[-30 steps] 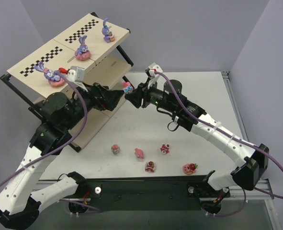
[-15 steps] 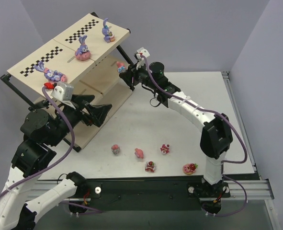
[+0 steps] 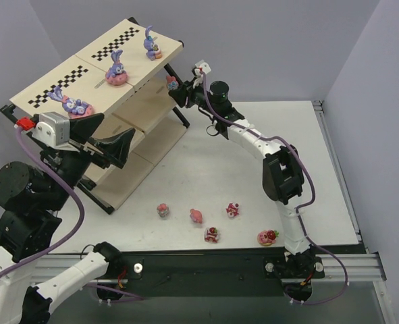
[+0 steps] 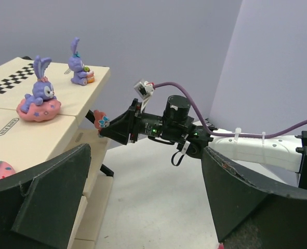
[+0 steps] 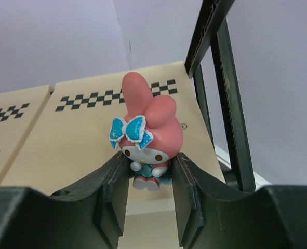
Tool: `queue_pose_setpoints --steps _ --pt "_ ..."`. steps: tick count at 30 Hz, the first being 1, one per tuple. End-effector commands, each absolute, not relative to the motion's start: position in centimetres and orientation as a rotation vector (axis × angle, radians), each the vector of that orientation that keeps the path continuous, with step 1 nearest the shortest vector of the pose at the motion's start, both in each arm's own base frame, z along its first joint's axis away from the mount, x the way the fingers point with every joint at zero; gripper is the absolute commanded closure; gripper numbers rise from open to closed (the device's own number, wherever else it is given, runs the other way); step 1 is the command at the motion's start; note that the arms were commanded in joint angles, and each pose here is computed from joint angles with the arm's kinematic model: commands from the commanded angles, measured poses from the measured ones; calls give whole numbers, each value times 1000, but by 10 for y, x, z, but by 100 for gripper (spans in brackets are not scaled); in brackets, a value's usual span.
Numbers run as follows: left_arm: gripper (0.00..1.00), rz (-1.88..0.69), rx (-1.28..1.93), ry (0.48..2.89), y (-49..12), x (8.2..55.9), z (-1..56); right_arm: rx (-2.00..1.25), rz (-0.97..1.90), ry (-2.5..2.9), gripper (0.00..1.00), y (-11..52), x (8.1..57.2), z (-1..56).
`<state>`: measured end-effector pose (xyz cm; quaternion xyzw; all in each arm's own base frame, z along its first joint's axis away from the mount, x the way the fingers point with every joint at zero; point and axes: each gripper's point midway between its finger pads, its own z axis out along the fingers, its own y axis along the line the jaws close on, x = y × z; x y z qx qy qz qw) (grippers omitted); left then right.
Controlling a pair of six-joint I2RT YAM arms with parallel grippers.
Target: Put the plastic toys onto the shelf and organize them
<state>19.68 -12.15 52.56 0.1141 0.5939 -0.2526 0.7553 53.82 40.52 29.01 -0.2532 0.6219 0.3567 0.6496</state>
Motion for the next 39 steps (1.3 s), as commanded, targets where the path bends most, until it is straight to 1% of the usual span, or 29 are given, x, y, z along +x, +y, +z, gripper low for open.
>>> queue_pose_setpoints --steps 1,22,33,34,37,39 --pt "3 -487 225 1236 -107 195 545 -597 876 1126 100 413 519 375" --pt "3 -209 35 1281 -47 202 526 -641 798 1202 100 450 515 327" --pt "3 -186 25 1293 -45 205 520 -653 773 1235 100 450 517 314" --pt "3 -186 23 1292 -44 205 520 -653 770 1246 97 449 518 312" --pt "3 -181 18 1297 -43 205 518 -645 764 1259 93 449 520 309" --pt "3 -183 16 1299 -43 205 517 -643 761 1268 92 448 521 304"
